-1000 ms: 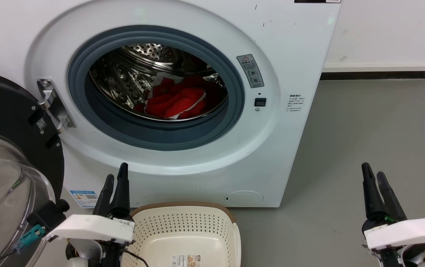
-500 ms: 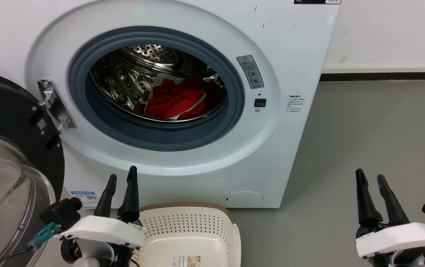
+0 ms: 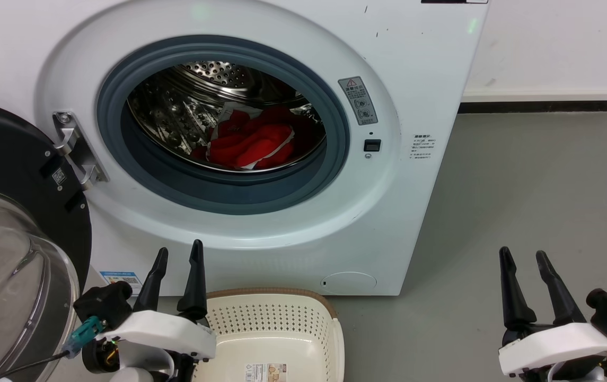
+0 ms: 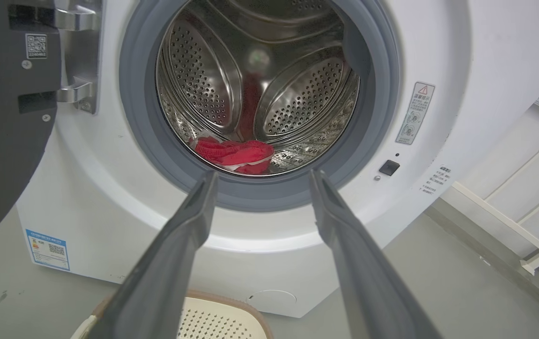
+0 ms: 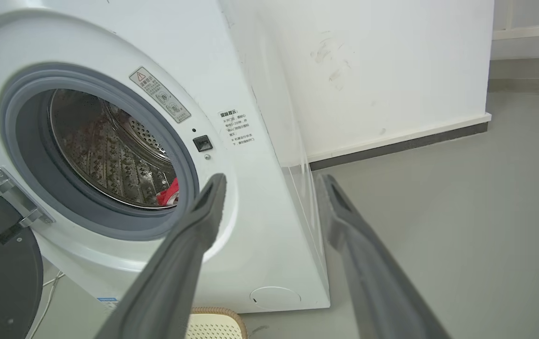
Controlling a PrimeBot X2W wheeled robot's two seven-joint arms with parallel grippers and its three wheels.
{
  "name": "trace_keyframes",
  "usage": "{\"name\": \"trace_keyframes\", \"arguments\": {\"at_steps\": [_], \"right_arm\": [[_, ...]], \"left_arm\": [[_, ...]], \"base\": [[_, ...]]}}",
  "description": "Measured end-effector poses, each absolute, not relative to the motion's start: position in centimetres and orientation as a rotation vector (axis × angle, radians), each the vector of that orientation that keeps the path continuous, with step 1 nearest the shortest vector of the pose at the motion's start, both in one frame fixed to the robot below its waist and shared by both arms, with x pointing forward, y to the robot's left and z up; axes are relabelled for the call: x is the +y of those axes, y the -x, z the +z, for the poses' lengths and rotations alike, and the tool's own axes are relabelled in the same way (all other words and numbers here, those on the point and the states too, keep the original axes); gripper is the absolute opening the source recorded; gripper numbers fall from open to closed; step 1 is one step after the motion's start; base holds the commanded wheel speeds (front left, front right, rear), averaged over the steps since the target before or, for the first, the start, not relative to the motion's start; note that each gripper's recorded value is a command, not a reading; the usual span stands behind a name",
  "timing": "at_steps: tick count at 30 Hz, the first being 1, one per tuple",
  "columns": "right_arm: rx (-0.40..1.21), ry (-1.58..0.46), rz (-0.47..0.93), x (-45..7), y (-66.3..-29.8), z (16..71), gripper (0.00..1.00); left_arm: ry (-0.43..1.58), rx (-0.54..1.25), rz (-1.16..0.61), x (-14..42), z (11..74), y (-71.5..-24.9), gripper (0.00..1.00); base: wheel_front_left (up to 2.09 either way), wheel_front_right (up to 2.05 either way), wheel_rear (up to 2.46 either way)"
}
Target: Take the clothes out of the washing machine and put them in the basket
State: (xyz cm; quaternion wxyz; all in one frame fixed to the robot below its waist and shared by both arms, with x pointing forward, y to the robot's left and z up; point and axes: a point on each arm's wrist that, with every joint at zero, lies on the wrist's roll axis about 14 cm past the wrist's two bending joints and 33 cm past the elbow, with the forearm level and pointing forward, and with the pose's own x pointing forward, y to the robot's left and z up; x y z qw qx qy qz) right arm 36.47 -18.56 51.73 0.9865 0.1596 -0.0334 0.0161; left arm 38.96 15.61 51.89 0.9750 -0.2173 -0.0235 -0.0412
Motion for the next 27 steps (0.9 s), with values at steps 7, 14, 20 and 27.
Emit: {"name": "trace_keyframes", "arguments": {"at_steps": [7,14,20,27], "right_arm": [[-0.074,-0.237,0.043,-18.3,-36.5,51.8,1.0],[-0.075,-0.169,0.052,-18.2,-36.3,51.6,1.0],[-0.073,-0.113,0.057,-18.1,-36.2,51.4,1.0],[-0.069,-0.054,0.063,-18.1,-36.1,51.1,1.0]], "left_arm": [[0.364,-0.054,-0.094,15.3,51.8,-38.9,1.0],[0.293,-0.067,-0.104,15.0,52.0,-38.9,1.0],[0.238,-0.082,-0.118,14.6,52.3,-38.9,1.0],[0.176,-0.099,-0.126,14.4,52.5,-38.8,1.0]], "base": [[0.0,0.0,0.0],[0.0,0.0,0.0],[0.0,0.0,0.0],[0.0,0.0,0.0]]}}
